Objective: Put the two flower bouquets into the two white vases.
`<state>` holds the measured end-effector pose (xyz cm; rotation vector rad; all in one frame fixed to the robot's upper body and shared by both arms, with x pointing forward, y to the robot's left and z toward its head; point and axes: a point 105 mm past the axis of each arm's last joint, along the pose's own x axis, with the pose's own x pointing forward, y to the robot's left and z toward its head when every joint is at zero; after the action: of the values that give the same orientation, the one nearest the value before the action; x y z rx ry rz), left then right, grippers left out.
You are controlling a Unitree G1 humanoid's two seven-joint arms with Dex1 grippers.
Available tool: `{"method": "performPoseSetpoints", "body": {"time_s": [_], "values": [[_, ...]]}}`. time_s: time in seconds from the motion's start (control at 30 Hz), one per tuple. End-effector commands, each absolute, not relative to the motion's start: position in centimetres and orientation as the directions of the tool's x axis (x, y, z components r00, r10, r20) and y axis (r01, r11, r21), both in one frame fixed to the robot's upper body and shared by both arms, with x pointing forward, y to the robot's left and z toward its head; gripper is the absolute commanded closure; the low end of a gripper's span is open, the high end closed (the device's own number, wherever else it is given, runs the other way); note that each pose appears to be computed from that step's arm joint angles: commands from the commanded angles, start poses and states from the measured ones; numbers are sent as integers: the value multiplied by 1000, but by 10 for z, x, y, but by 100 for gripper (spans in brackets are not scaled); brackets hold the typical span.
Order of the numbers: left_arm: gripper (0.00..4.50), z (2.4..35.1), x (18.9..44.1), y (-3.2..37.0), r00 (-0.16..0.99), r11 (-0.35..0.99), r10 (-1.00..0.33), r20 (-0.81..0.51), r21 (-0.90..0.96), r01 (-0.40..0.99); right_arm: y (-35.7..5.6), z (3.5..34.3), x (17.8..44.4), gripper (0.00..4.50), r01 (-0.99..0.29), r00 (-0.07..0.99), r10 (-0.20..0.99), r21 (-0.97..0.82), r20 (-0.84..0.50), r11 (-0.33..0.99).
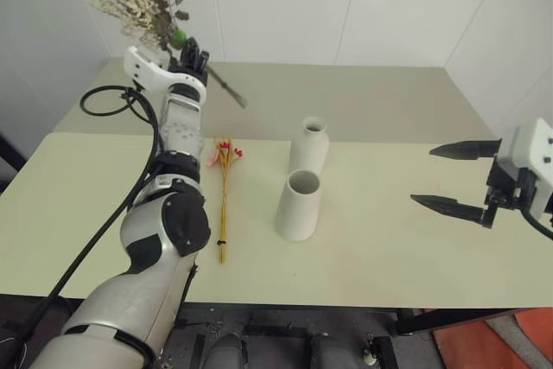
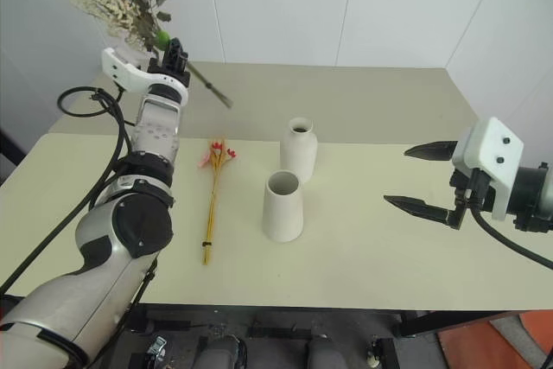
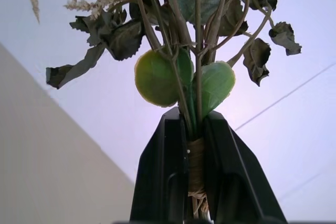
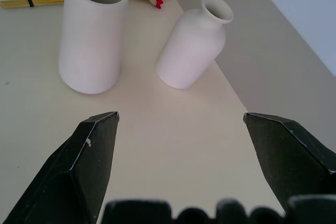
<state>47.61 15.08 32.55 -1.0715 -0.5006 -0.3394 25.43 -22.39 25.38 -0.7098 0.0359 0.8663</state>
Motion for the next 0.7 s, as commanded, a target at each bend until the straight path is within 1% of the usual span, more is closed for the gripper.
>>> {"method": "performPoseSetpoints", "body": {"time_s": [0.03,0.1,0.23,0.33,0.4,0.5,0.6,0.7], "values": [[436,356,468,132,767,416,-80,636,-678,606,-223,267,246,0,-658,697,671,-599,-254,457],[436,358,467,119,747,399,-121,654,-657,639,-223,266,245,0,-649,706,664,-599,-246,468],[436,350,465,98,725,454,-189,662,-596,662,-221,263,242,0,-641,715,658,-596,-235,484],[436,344,463,86,705,444,-230,671,-573,689,-219,261,240,0,-642,716,657,-590,-235,489],[436,339,462,78,701,478,-264,662,-541,691,-218,261,238,0,-641,719,654,-590,-237,491],[436,335,461,71,696,493,-293,655,-520,697,-217,262,236,0,-636,723,649,-594,-237,492],[436,331,461,66,708,567,-314,633,-473,674,-218,263,235,0,-627,731,641,-599,-232,498],[436,327,462,64,712,558,-316,627,-484,674,-218,262,234,0,-623,736,638,-597,-228,505]]}}
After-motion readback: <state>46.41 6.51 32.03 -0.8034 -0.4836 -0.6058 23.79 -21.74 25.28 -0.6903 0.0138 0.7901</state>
